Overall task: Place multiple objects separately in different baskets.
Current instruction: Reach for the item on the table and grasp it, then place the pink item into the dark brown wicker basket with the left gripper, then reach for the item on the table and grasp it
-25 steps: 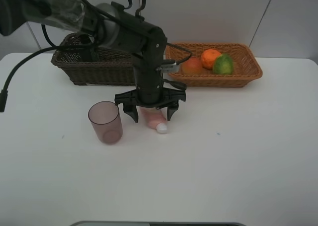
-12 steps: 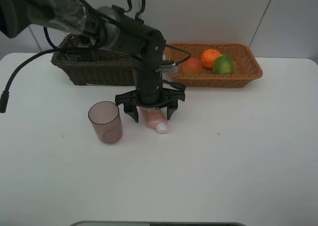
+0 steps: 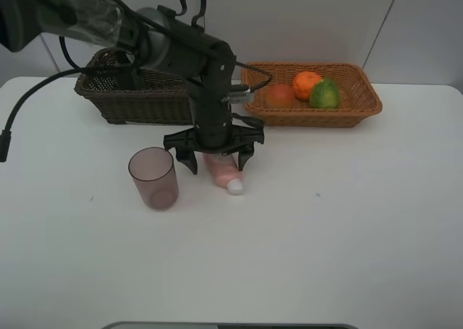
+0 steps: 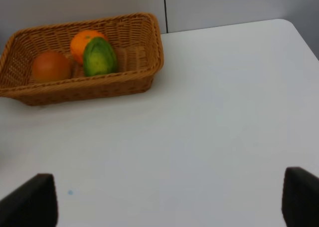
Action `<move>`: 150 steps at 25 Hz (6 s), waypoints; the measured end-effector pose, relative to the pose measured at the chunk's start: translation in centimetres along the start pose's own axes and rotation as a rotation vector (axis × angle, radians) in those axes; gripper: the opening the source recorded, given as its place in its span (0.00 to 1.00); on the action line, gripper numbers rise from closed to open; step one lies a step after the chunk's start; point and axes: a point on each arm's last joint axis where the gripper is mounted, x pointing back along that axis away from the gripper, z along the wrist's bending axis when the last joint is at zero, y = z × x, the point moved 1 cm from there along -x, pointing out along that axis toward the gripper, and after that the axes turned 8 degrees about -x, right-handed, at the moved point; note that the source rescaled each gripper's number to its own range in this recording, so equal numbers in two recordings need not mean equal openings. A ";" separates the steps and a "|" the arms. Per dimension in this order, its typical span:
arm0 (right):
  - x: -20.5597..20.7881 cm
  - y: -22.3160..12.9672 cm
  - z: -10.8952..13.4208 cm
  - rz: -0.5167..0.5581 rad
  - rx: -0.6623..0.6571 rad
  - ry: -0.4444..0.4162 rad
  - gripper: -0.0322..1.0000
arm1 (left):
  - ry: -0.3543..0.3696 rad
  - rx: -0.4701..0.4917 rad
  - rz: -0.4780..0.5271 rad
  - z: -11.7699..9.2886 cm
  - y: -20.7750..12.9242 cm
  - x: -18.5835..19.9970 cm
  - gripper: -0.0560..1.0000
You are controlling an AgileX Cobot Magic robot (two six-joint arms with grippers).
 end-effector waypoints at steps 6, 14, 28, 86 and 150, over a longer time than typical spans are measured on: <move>0.0 0.0 0.0 0.000 0.000 0.000 1.00 | 0.002 0.001 0.003 0.0 0.0 -0.8 0.99; 0.0 0.0 0.0 0.000 0.000 0.000 1.00 | -0.001 0.004 -0.002 0.1 0.2 -0.8 0.66; 0.0 0.0 0.0 0.000 0.000 0.000 1.00 | -0.009 0.006 -0.014 0.1 0.3 -0.8 0.66; 0.0 0.0 0.0 0.000 0.000 0.000 1.00 | -0.008 -0.320 -0.710 12.1 12.2 8.3 0.66; 0.0 0.0 0.0 0.000 0.000 0.000 1.00 | 0.045 -0.485 -0.133 14.3 -6.5 12.6 1.00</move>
